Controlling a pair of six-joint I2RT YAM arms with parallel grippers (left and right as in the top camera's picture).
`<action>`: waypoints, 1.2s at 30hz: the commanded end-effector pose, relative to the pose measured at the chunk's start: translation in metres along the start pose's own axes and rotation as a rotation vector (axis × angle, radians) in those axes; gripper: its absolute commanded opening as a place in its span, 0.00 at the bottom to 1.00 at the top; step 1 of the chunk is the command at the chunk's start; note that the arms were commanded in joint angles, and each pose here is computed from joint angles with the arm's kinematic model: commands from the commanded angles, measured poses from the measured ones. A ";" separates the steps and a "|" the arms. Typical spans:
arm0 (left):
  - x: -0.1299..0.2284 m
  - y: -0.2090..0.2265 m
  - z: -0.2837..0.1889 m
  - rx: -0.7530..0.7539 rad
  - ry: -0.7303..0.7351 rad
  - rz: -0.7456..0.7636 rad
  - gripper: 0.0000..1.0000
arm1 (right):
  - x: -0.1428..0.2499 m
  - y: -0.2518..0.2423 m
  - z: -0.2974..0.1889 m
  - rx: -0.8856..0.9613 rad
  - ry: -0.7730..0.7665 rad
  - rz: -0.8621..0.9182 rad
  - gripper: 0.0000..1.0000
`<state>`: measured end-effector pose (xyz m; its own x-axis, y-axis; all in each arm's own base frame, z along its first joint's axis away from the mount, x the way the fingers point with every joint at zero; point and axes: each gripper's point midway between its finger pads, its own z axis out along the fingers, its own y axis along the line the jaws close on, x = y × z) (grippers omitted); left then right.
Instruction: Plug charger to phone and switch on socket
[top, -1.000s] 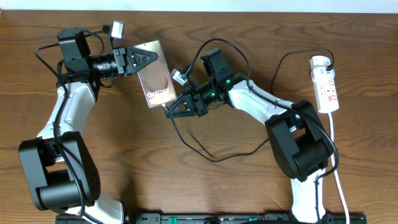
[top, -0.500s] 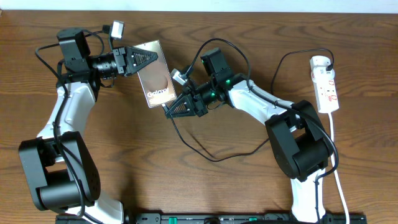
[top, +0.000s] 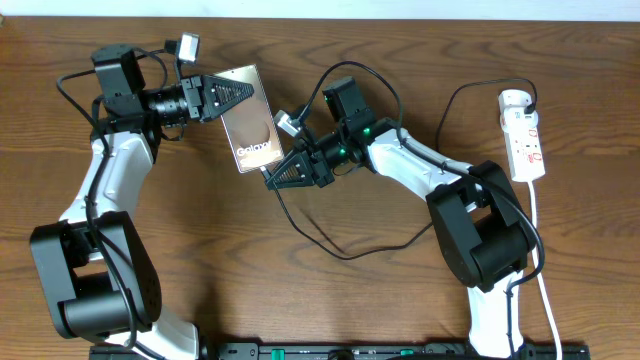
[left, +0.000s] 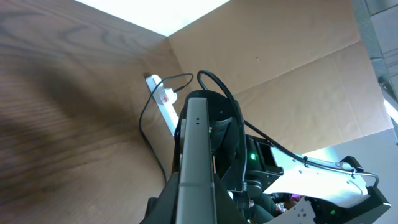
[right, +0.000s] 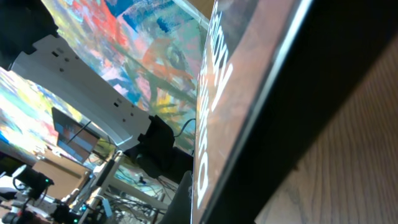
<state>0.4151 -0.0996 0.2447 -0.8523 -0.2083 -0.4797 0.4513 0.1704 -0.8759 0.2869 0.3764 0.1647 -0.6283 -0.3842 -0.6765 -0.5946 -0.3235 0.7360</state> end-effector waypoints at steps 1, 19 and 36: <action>0.003 -0.009 0.000 0.043 0.026 0.023 0.07 | -0.009 0.006 -0.004 -0.016 -0.007 0.005 0.01; -0.001 -0.006 0.000 0.021 0.010 0.040 0.08 | -0.030 0.003 -0.003 0.022 -0.021 0.000 0.01; -0.034 -0.011 -0.037 -0.016 -0.095 0.038 0.07 | -0.029 -0.007 -0.007 0.070 -0.038 0.085 0.01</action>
<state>0.4288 -0.0765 0.2643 -0.7781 -0.2522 -0.5752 0.5355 0.2122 -0.8174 0.3049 0.3833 0.1689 -0.7026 -0.3911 -0.5945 -0.5471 -0.2373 0.8027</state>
